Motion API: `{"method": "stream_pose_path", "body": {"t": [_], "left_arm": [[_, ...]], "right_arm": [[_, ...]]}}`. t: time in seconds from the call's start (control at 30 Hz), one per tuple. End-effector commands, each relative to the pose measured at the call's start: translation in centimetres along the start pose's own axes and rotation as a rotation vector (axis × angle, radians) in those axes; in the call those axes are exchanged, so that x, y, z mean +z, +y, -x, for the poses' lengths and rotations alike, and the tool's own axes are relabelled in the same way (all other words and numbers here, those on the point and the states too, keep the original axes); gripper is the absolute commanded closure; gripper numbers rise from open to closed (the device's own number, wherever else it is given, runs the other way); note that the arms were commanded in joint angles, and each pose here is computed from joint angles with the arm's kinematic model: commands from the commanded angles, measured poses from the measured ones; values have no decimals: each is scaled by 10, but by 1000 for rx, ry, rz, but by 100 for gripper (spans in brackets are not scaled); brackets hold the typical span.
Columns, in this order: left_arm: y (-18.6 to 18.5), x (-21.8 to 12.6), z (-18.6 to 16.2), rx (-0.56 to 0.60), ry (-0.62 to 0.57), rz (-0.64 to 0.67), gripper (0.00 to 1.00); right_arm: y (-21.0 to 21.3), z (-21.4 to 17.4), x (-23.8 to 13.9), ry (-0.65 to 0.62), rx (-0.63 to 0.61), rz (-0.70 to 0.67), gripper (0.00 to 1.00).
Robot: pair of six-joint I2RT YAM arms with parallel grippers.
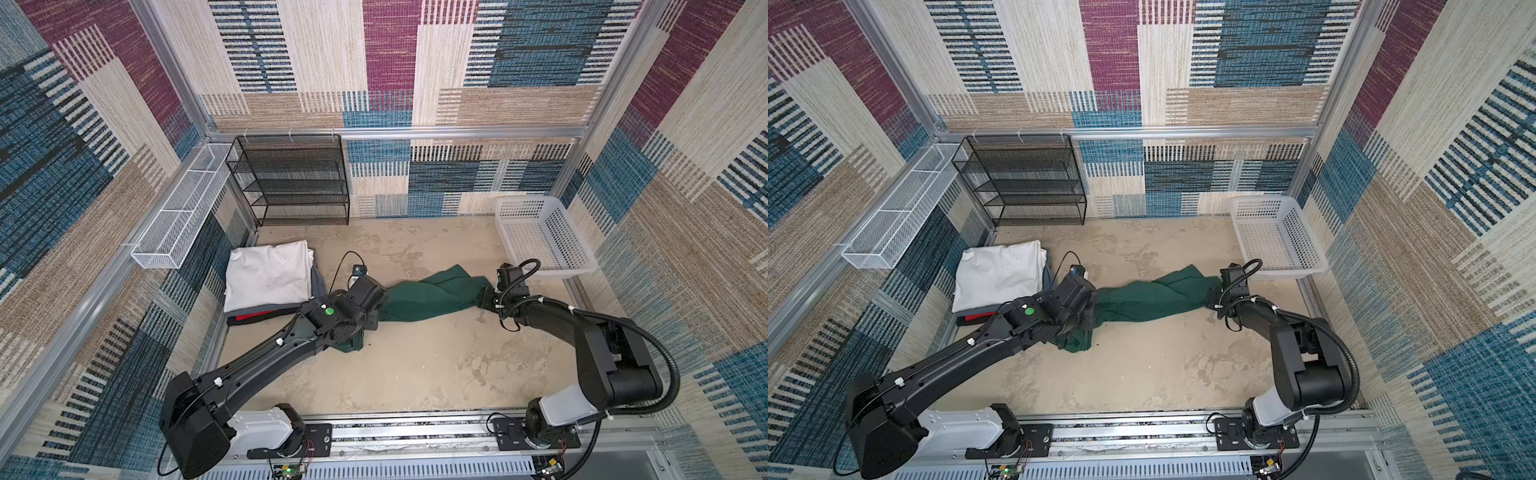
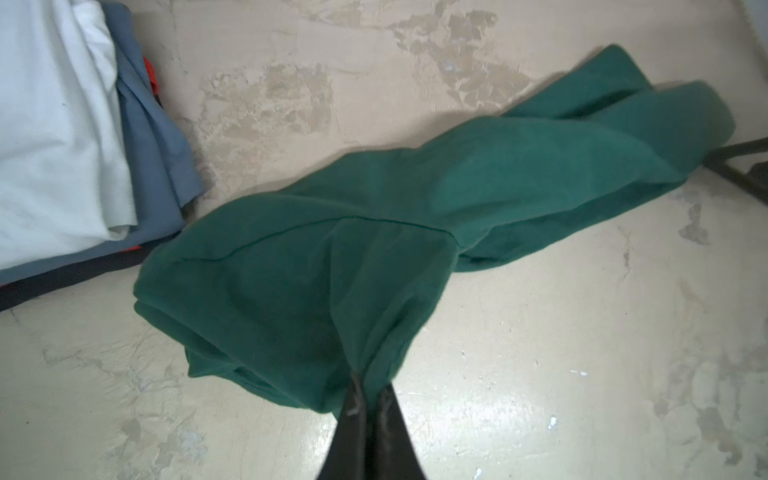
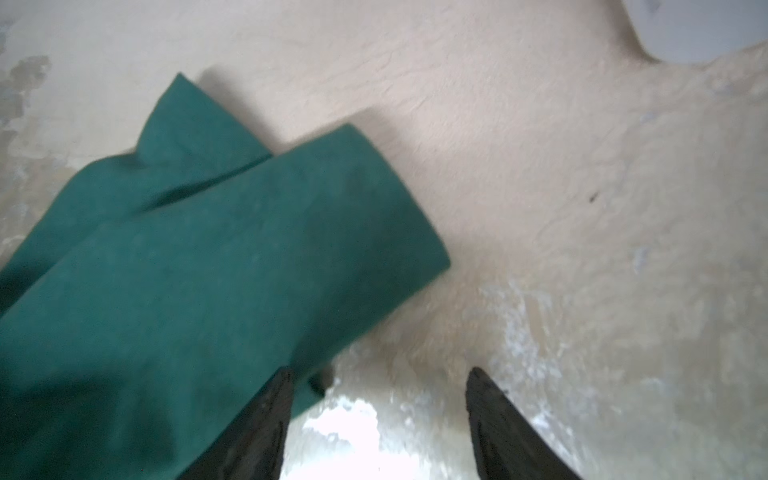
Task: Fold and stack the t-shirts
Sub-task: 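Lift the green t-shirt high with both grippers, stretching it between them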
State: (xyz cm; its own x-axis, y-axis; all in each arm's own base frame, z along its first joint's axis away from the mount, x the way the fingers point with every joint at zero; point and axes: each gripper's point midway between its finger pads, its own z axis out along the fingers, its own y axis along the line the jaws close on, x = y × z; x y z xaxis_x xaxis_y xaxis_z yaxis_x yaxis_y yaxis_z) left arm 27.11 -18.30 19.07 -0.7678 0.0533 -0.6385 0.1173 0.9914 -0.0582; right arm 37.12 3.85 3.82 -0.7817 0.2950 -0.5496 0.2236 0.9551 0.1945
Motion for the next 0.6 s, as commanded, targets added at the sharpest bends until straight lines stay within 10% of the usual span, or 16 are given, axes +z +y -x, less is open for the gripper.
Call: {"method": "stream_pose_path", "body": {"t": [0.0, 0.27, 0.5, 0.57], "left_arm": [[8, -9, 8, 20, -18, 19, 100], [9, -7, 13, 20, -13, 6, 100], [12, -2, 18, 21, -13, 10, 100], [13, -5, 24, 22, -25, 12, 100]], "right_arm": [[1, 19, 7, -52, -18, -21, 34], [15, 19, 16, -48, -24, 54, 43], [22, 20, 9, -47, -26, 94, 98], [23, 28, -5, -68, -25, 95, 100]]}}
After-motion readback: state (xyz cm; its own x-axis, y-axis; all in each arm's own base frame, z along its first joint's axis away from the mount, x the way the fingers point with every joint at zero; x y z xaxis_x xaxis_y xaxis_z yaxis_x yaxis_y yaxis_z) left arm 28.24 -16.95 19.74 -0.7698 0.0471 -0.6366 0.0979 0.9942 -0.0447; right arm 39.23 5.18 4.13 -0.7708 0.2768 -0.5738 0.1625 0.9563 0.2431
